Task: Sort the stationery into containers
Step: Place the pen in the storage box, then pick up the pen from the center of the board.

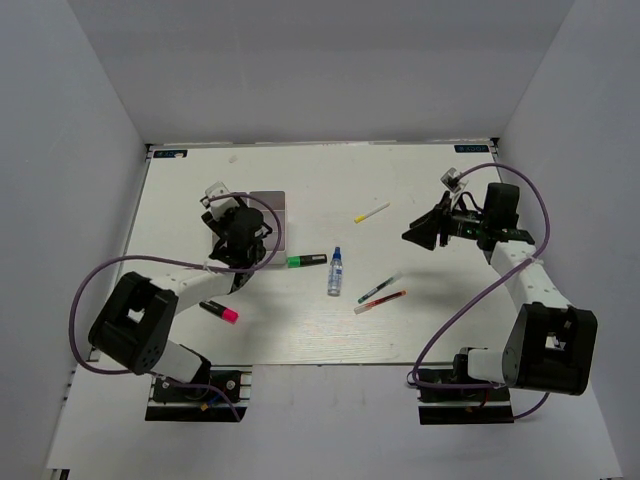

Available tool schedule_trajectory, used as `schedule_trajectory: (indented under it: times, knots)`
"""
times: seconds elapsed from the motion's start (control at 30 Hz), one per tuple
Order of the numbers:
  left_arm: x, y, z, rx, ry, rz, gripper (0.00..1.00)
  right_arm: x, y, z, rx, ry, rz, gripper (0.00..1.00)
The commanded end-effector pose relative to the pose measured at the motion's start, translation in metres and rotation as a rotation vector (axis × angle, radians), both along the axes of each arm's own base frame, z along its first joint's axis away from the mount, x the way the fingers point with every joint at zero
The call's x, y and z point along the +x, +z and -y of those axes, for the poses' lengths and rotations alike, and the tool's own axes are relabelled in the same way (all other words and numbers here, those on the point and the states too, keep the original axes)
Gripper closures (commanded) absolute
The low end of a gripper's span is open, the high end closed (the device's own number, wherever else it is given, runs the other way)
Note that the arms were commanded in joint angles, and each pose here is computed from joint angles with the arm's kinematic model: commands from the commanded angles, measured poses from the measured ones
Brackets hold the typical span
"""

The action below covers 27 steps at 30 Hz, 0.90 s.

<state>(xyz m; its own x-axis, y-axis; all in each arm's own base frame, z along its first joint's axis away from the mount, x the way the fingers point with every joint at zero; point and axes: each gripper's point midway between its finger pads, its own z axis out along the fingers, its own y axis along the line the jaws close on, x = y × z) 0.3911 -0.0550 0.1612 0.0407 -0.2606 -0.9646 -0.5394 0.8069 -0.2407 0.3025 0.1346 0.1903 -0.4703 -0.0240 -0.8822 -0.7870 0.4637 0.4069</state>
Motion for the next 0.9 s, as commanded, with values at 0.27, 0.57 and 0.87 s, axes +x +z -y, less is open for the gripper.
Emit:
schedule_trajectory:
  times: [0.27, 0.57, 0.87]
  knots:
    - [-0.034, 0.112, 0.064, -0.153, -0.475, -0.105, 0.05, 0.074, 0.016, -0.008, -0.289, 0.360, 0.521, 0.50]
    - [-0.121, 0.091, 0.060, -0.153, -0.737, -0.175, 0.01, 0.135, -0.060, -0.037, -0.659, 0.669, 0.659, 0.37]
    - [-0.144, 0.068, 0.061, -0.094, -0.844, -0.205, 0.01, 0.189, -0.091, -0.068, -0.837, 0.772, 0.773, 0.39]
